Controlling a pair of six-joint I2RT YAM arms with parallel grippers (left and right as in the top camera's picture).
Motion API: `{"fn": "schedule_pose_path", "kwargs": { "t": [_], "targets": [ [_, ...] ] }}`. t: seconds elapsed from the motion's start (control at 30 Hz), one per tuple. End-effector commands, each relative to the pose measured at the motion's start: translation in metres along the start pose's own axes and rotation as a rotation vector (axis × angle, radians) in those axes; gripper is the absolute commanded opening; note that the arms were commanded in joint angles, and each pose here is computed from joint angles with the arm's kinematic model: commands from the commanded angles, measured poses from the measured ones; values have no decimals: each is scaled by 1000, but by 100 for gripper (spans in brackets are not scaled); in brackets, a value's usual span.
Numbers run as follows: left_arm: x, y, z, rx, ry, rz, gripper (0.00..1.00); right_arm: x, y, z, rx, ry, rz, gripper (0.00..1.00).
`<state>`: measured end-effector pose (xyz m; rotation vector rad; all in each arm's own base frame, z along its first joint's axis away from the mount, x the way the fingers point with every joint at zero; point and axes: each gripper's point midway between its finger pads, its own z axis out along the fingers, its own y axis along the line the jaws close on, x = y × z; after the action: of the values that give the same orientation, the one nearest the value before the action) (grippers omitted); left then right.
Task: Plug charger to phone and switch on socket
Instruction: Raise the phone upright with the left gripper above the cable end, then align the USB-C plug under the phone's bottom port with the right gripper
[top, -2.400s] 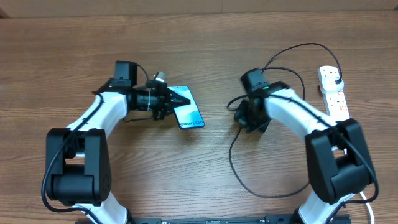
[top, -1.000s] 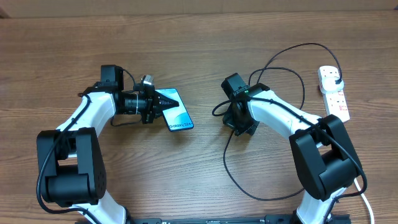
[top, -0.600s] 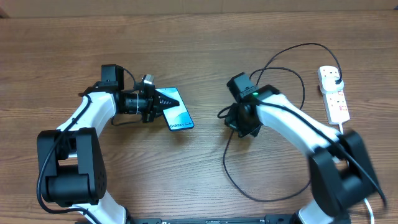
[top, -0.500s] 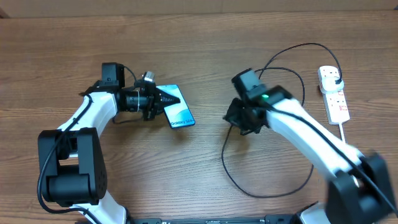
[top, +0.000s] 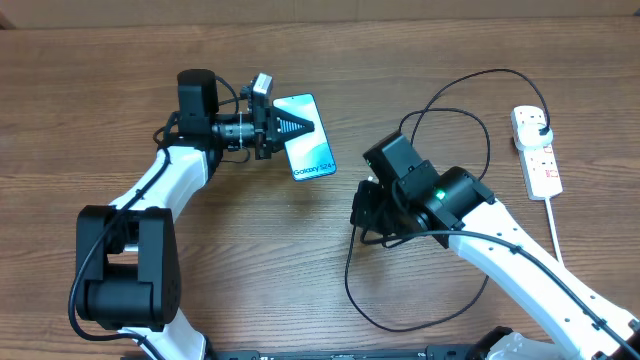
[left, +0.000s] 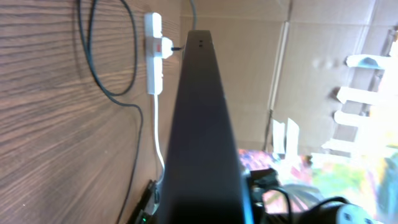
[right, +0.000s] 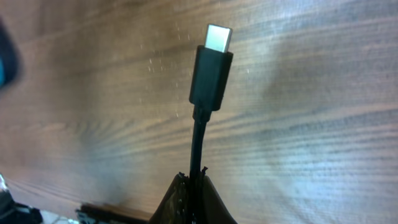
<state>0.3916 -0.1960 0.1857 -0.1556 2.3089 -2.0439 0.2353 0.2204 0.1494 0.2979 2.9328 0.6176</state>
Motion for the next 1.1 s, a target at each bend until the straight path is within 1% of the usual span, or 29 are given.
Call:
{"fn": "schedule_pose_path", "kwargs": {
  "t": [0.0,0.1,0.13,0.27,0.5,0.63,0.93,1.07],
  "targets": [
    [5,-17,-16,73,64,10,4,12,4,-13,-4,-12,-44,4],
    [3,-18,-17,75,59,28,4,26,6,-13,10,15,-79,4],
    [3,-20,-16,77,59,53,4,37,10,-13,9,32,-111,4],
    [5,-22,-11,81,70,111,4,61,17,-13,7,68,-179,4],
    [8,-24,-10,93,79,232,4,91,24,-12,10,114,-275,4],
    [5,-23,-10,87,65,280,4,93,31,-12,-9,101,-333,4],
    [7,-20,-7,79,68,243,4,82,60,-12,-123,24,-555,4],
    [16,-23,-4,102,112,235,4,73,71,-13,-155,-32,-611,4]
  ]
}}
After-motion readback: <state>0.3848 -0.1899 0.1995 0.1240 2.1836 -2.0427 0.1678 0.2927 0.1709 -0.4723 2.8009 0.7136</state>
